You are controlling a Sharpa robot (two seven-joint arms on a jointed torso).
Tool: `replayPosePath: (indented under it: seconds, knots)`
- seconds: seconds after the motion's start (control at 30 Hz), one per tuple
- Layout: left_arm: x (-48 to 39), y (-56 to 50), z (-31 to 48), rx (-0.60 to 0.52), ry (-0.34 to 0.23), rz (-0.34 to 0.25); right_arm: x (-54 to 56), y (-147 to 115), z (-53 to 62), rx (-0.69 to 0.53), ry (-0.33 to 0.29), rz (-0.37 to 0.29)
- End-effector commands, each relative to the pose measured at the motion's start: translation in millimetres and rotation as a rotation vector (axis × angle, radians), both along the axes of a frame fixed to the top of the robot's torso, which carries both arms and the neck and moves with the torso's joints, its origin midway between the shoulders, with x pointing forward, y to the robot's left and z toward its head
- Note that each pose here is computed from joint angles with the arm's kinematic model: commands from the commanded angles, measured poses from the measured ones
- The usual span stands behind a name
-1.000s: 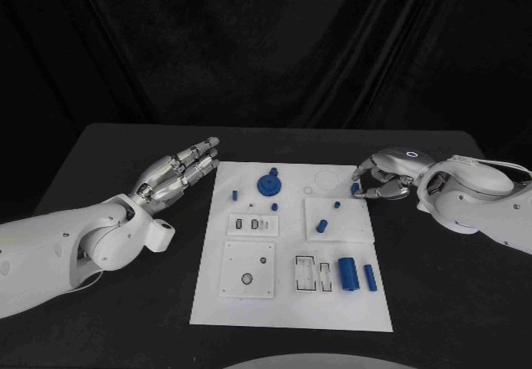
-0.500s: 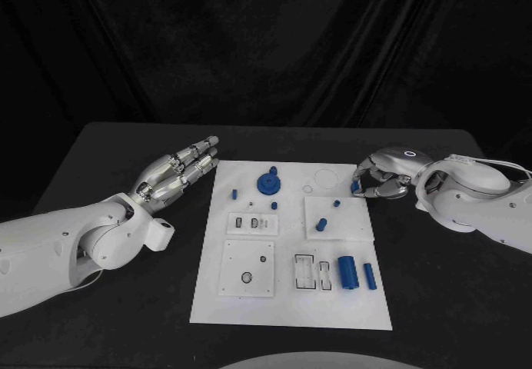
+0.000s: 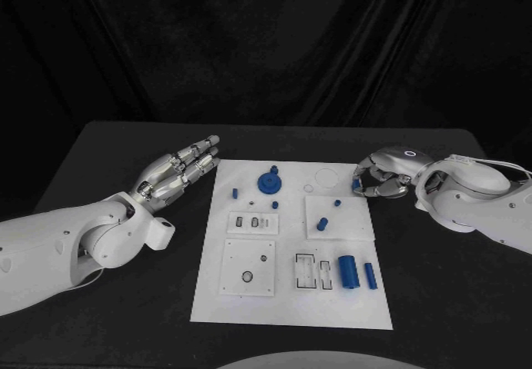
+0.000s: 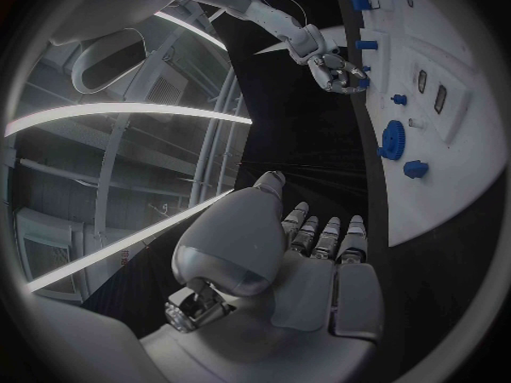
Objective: Assemble the parts on the task board
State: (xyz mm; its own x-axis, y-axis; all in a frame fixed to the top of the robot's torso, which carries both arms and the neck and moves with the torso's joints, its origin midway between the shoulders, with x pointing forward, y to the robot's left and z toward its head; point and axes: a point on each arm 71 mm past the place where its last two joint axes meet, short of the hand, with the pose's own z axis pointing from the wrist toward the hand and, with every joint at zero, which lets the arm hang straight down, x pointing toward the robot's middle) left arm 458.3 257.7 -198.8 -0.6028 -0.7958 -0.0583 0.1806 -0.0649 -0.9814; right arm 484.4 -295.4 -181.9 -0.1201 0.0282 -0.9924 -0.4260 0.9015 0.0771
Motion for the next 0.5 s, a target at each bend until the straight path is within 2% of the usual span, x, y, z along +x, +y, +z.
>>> replayPosePath:
  seconds: [0.03, 0.23, 0.33, 0.5]
  knots:
    - [-2.3, -0.6, 6.0, -0.064, -0.069, -0.019, -2.3, 2.6, 3.9, 0.03, -0.059, 0.018]
    - [-2.6, -0.3, 5.9, -0.064, -0.068, -0.019, -9.2, 14.8, 14.5, 0.099, -0.159, 0.064]
    - [-2.6, -0.7, 5.8, -0.064, -0.067, -0.02, -13.2, 28.4, 24.2, 0.136, -0.202, 0.103]
    - [-2.2, -1.7, 5.4, -0.062, -0.066, -0.021, -20.1, 63.4, 34.8, 0.177, -0.214, 0.19]
